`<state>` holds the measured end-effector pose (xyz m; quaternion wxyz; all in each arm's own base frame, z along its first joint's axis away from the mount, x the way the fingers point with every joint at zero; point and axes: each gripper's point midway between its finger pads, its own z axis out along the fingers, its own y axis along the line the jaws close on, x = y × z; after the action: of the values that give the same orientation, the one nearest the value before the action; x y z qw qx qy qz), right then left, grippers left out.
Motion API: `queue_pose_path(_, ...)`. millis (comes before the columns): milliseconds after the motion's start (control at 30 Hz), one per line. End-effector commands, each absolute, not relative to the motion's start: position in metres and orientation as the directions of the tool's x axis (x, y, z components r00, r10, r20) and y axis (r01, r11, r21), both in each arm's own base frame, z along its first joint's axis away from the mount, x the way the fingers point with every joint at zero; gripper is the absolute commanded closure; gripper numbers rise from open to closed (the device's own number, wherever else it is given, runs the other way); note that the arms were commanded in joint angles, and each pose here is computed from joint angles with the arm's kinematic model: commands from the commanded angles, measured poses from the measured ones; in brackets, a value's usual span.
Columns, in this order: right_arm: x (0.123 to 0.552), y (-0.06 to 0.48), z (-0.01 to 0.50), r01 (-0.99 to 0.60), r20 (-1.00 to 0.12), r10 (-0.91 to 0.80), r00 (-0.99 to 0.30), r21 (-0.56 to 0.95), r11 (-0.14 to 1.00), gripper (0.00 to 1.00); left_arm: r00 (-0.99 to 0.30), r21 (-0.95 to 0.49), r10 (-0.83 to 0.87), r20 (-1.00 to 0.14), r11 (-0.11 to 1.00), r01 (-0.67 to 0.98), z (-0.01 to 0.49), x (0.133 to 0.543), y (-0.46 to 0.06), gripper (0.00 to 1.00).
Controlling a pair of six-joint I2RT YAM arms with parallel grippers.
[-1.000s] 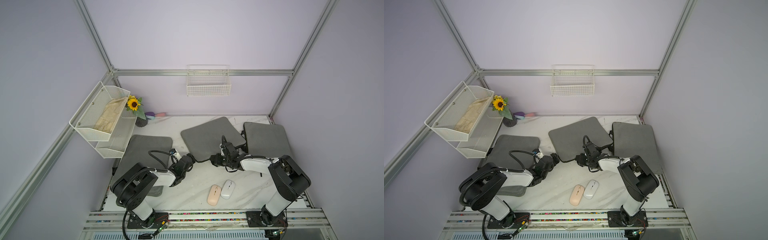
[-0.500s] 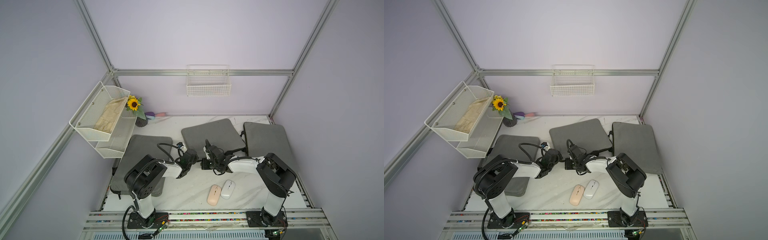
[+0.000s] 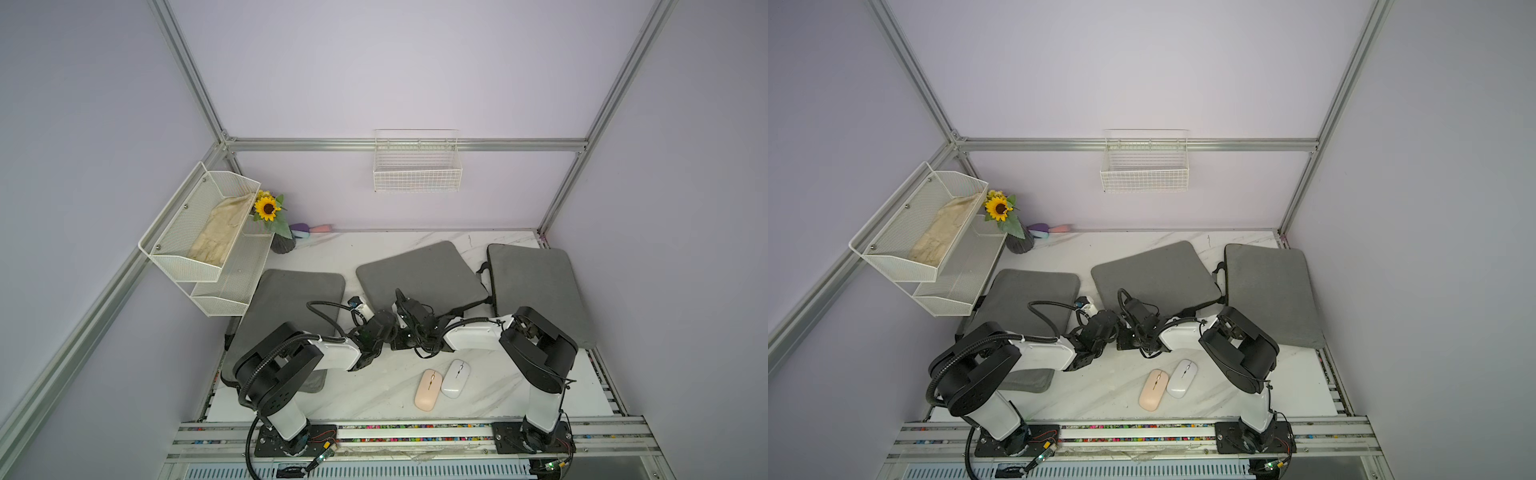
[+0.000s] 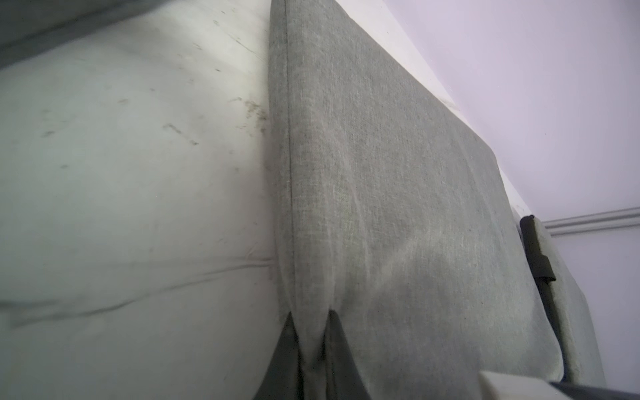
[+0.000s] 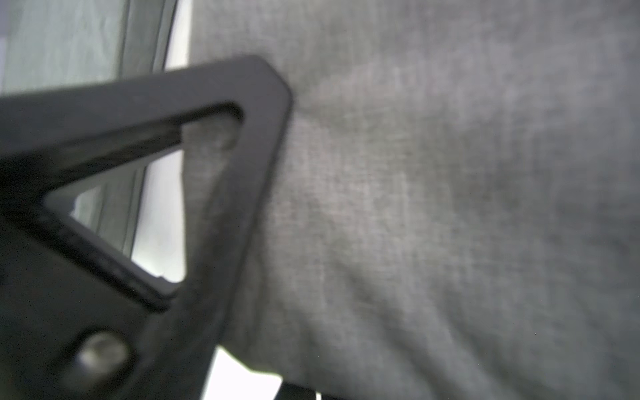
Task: Put the mouse into the laptop bag
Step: Unzip the zipper on the zippered laptop bag.
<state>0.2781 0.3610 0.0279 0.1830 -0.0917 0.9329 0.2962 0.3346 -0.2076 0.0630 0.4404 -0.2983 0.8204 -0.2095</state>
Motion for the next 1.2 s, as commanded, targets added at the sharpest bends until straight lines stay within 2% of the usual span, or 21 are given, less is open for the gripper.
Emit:
queue_pose_path(0, 0.314, 0.332, 0.038, -0.18, -0.445, 0.077, -0.892, 0.506, 0.843, 1.0, -0.358, -0.624, -0.694, -0.624, 0.719, -0.307, 0.082, 0.298, -0.202, 0.88)
queue_pose_path(233, 0.32, 0.282, 0.044, -0.089, -0.454, 0.167, -0.875, 0.491, 0.866, 1.0, -0.316, -0.63, -0.705, -0.635, 0.709, -0.317, 0.093, 0.283, -0.202, 0.53)
queue_pose_path(333, 0.323, 0.259, 0.045, -0.041, -0.461, 0.208, -0.862, 0.474, 0.879, 1.0, -0.302, -0.619, -0.696, -0.652, 0.718, -0.319, 0.097, 0.283, -0.197, 0.34)
queue_pose_path(467, 0.324, 0.241, 0.042, -0.003, -0.459, 0.234, -0.857, 0.458, 0.889, 1.0, -0.292, -0.599, -0.672, -0.681, 0.74, -0.307, 0.11, 0.285, -0.19, 0.19)
queue_pose_path(600, 0.323, 0.235, 0.042, 0.012, -0.462, 0.247, -0.851, 0.454, 0.891, 1.0, -0.356, -0.594, -0.651, -0.67, 0.758, -0.269, 0.115, 0.295, -0.192, 0.12)
queue_pose_path(733, 0.321, 0.233, 0.041, 0.015, -0.459, 0.248, -0.853, 0.453, 0.891, 1.0, -0.444, -0.61, -0.616, -0.651, 0.772, -0.175, 0.123, 0.325, -0.209, 0.05)
queue_pose_path(867, 0.318, 0.231, 0.039, 0.02, -0.456, 0.25, -0.854, 0.452, 0.892, 1.0, -0.544, -0.594, -0.586, -0.6, 0.782, -0.188, 0.101, 0.368, -0.219, 0.05)
queue_pose_path(1167, 0.317, 0.234, 0.037, 0.0, -0.457, 0.238, -0.857, 0.463, 0.886, 1.0, -0.591, -0.543, -0.545, -0.595, 0.814, -0.204, 0.079, 0.438, -0.237, 0.04)
